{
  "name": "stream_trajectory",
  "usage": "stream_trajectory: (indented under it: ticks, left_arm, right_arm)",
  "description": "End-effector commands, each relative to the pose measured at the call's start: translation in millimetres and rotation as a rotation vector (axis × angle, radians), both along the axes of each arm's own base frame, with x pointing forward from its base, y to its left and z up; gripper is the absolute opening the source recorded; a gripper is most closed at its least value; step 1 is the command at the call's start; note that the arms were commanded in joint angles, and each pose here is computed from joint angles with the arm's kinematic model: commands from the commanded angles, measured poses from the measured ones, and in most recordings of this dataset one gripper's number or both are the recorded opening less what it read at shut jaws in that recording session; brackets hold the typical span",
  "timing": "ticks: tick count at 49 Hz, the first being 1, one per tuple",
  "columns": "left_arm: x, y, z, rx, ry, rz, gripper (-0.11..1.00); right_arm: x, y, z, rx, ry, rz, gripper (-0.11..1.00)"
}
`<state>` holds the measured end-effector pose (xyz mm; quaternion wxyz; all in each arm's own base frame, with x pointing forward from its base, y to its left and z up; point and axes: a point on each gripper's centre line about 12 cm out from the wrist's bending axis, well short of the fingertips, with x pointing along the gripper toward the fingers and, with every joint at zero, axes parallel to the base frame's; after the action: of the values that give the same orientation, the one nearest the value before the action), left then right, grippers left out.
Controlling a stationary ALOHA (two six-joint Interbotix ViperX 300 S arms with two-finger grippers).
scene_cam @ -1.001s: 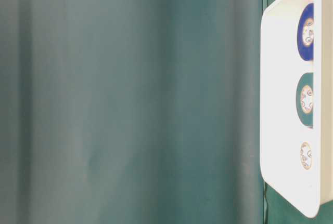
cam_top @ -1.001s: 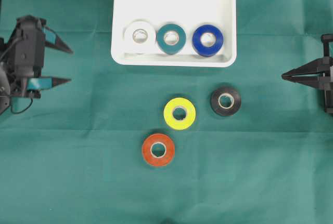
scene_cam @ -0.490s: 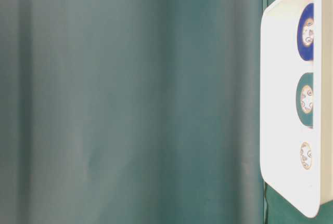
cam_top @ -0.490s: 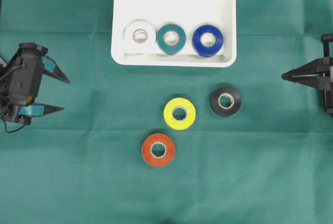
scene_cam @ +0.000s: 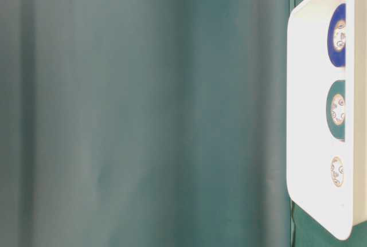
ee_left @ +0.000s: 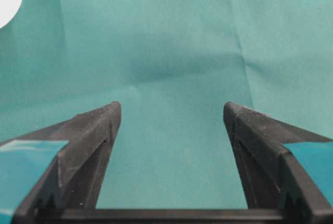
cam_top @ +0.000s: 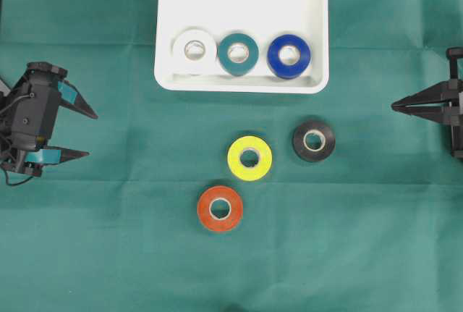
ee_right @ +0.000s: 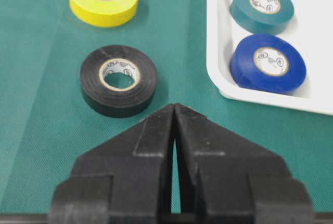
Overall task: Put the tape into the white case with the left arm.
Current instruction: 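Reach the left gripper down to the yellow roll and grasp it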
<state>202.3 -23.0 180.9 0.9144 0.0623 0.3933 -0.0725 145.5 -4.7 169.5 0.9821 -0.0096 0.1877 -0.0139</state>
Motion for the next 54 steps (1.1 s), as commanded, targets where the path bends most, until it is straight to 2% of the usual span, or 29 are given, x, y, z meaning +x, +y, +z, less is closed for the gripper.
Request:
stream_trajectory:
  ticks: [1, 22, 54]
  left_arm:
    - [8, -2, 9, -0.005, -0.029, -0.001, 0.78]
    - [54, -6, 13, 0.001, -0.006, -0.002, 0.78]
    - [167, -19, 8, 0.003, 0.029, 0.0, 0.77]
  right_arm:
    - [3, 0, 6, 0.0, -0.018, 0.0, -0.09]
    - [3, 0, 7, -0.001, -0.021, 0.0, -0.09]
    - [3, 0, 7, -0.001, -0.021, -0.001, -0.09]
